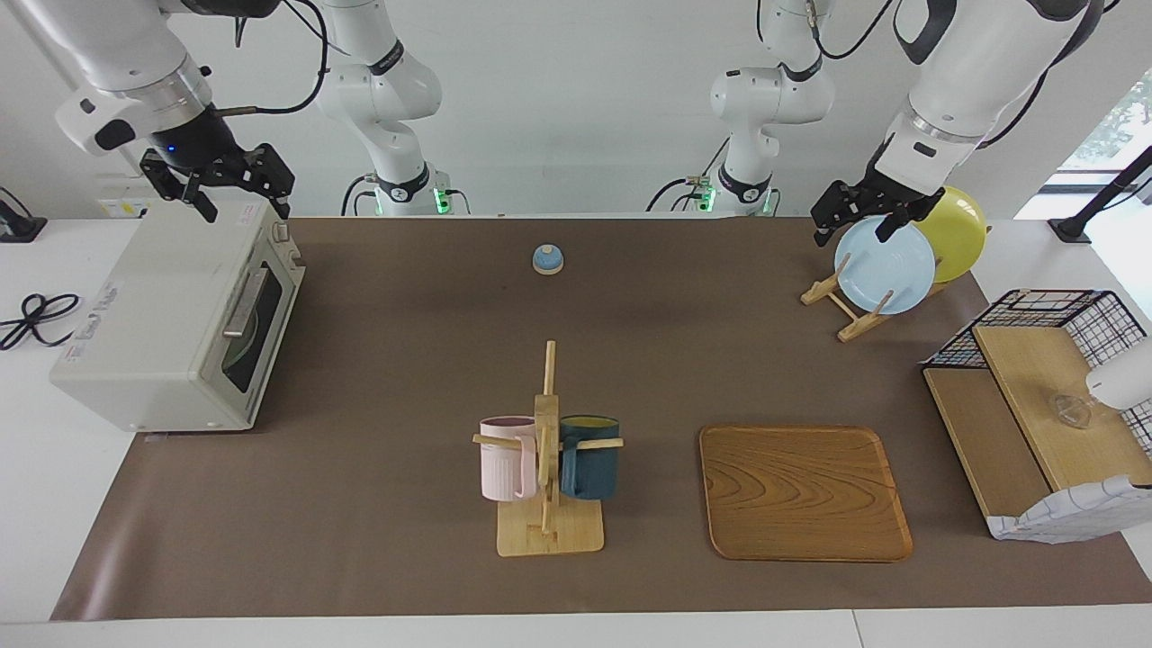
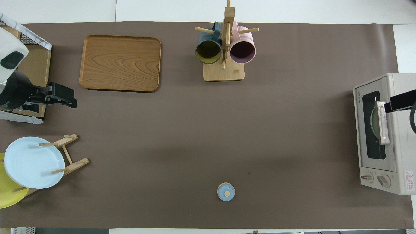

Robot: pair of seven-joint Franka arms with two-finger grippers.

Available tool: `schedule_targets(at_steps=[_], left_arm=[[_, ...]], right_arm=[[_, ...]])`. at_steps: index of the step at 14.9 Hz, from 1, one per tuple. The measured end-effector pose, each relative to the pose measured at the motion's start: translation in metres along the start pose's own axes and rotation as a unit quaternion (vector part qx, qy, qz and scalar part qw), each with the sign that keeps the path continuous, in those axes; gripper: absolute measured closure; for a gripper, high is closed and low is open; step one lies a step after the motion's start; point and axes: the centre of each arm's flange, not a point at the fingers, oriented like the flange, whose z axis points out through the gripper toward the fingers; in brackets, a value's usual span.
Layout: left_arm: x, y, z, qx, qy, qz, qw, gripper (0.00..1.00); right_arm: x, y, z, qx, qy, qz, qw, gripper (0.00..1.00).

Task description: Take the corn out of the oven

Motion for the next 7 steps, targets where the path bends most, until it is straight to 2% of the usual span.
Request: schedule_targets(at_steps=[7], left_arm=[[0.0001, -0.0003, 0.0, 0.0, 0.0, 0.0, 1.0, 0.0]], right_arm=[[-0.0001, -0.0023, 0.0001, 0.0, 0.0, -0.002, 1.0, 0.0]])
